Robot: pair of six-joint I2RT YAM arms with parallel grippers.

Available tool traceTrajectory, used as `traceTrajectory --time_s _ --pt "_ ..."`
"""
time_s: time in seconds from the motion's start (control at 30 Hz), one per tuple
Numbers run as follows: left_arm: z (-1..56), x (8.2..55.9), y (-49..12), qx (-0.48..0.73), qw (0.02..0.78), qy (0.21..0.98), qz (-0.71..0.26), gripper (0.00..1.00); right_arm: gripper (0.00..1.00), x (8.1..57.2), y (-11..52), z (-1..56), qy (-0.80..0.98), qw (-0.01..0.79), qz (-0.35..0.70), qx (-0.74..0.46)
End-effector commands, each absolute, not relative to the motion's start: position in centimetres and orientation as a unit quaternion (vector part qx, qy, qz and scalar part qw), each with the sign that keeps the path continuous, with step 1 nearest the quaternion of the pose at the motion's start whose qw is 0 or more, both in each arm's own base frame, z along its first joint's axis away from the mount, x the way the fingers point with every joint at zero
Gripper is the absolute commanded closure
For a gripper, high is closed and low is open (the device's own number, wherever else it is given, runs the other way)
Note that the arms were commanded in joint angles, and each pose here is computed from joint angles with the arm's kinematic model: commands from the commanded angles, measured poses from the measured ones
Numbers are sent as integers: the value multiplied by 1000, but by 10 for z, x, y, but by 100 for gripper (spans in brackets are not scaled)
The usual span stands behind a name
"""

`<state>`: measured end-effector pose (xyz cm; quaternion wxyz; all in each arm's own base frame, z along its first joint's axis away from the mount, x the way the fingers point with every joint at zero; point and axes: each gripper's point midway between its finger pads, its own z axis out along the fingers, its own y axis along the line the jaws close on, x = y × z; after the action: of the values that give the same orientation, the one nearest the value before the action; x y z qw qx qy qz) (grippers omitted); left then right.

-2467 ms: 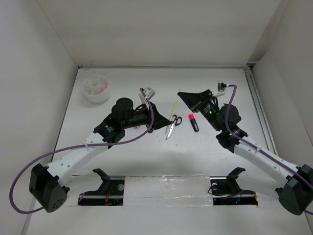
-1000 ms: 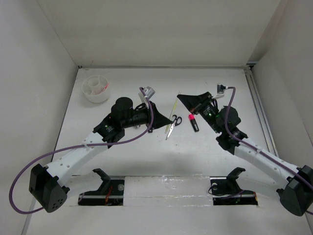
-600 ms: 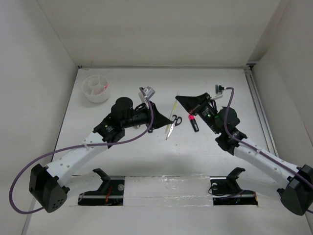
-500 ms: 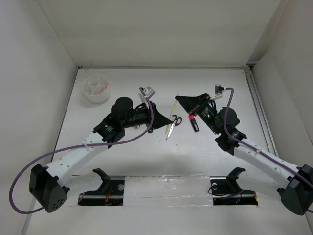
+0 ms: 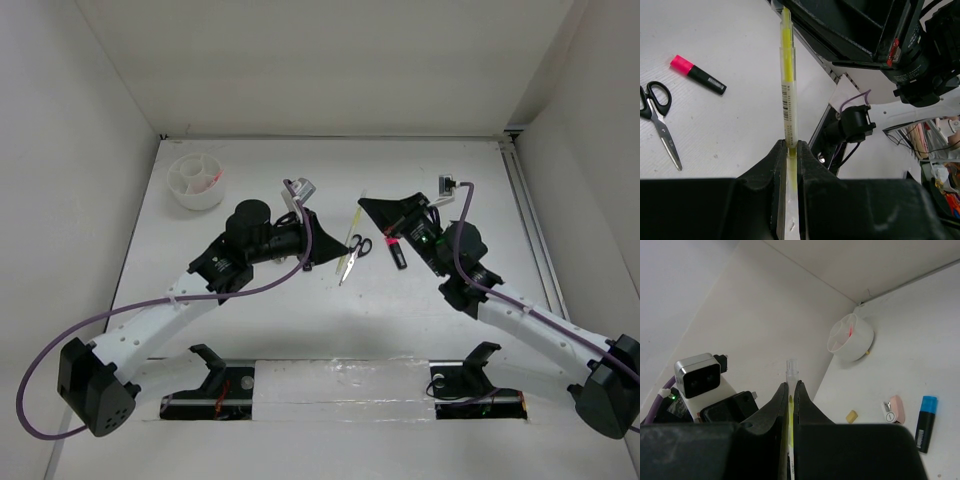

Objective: Sort the stationery into containers
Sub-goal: Close the pen cap on the pen.

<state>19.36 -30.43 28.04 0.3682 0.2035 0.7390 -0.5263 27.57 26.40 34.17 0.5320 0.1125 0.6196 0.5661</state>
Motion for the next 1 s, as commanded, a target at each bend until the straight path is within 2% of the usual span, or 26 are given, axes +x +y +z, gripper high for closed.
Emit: traceTrajectory --time_s 0.0,0.43,0.97 --pt "326 196 -301 202 422 697 -543 100 100 271 266 335 625 540 556 93" --pt "303 211 -305 169 396 737 -521 100 100 268 266 338 624 548 552 79" --pt "306 215 -306 169 398 735 -523 100 100 266 277 330 634 539 551 61"
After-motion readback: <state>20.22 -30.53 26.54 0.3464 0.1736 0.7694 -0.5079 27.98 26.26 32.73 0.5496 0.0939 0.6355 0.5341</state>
